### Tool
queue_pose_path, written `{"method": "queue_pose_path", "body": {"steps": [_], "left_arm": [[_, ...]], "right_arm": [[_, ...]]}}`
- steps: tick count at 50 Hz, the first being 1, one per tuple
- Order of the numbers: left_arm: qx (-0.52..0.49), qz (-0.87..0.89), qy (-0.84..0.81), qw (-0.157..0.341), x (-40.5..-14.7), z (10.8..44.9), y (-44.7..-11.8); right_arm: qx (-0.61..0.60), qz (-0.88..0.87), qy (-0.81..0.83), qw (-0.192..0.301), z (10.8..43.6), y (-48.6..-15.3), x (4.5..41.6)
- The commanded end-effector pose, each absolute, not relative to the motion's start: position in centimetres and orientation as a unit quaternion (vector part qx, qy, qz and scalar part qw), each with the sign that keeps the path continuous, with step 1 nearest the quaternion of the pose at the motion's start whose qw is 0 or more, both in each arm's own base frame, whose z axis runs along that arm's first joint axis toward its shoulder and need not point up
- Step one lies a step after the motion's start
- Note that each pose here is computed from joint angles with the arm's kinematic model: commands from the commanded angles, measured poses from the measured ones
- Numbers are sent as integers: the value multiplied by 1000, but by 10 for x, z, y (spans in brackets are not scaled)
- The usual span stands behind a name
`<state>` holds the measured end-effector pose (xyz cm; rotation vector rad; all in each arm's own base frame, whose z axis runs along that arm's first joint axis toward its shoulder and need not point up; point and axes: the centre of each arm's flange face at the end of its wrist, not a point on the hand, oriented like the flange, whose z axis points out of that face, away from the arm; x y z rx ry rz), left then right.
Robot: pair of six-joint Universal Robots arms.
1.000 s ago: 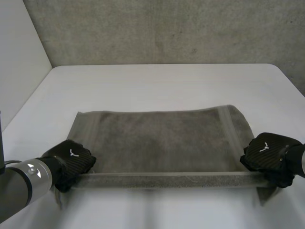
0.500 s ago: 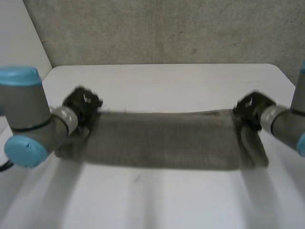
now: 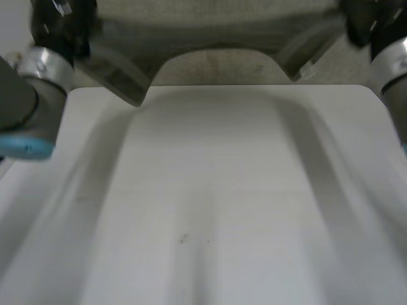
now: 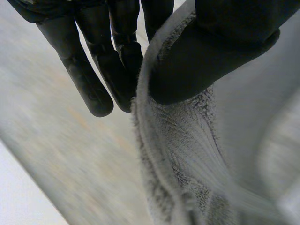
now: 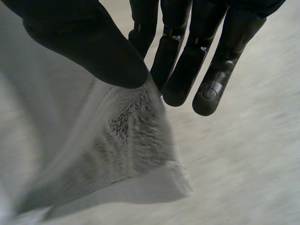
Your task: Fold the laundry
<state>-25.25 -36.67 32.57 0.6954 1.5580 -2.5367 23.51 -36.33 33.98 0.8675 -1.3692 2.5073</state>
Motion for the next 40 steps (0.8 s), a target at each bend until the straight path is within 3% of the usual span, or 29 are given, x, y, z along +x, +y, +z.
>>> {"method": "queue_pose_path", "body": {"steps": [1, 3, 11, 19, 33, 40], "left_arm": [[298, -741, 602, 12, -252, 233, -341], [320, -705, 633, 3, -250, 200, -329], [379, -620, 687, 23, -238, 141, -296], [416, -585, 694, 56, -224, 141, -278], [397, -570, 716, 70, -208, 126, -297], [399, -560, 723, 69, -207, 123, -291]], "right_arm": [[371, 718, -588, 25, 247, -353, 239], [405, 664, -629, 20, 209, -345, 238], [470, 558, -683, 34, 165, -320, 229], [459, 527, -715, 33, 177, -305, 209], [407, 511, -756, 54, 172, -316, 169], [406, 500, -764, 50, 166, -310, 167]]}}
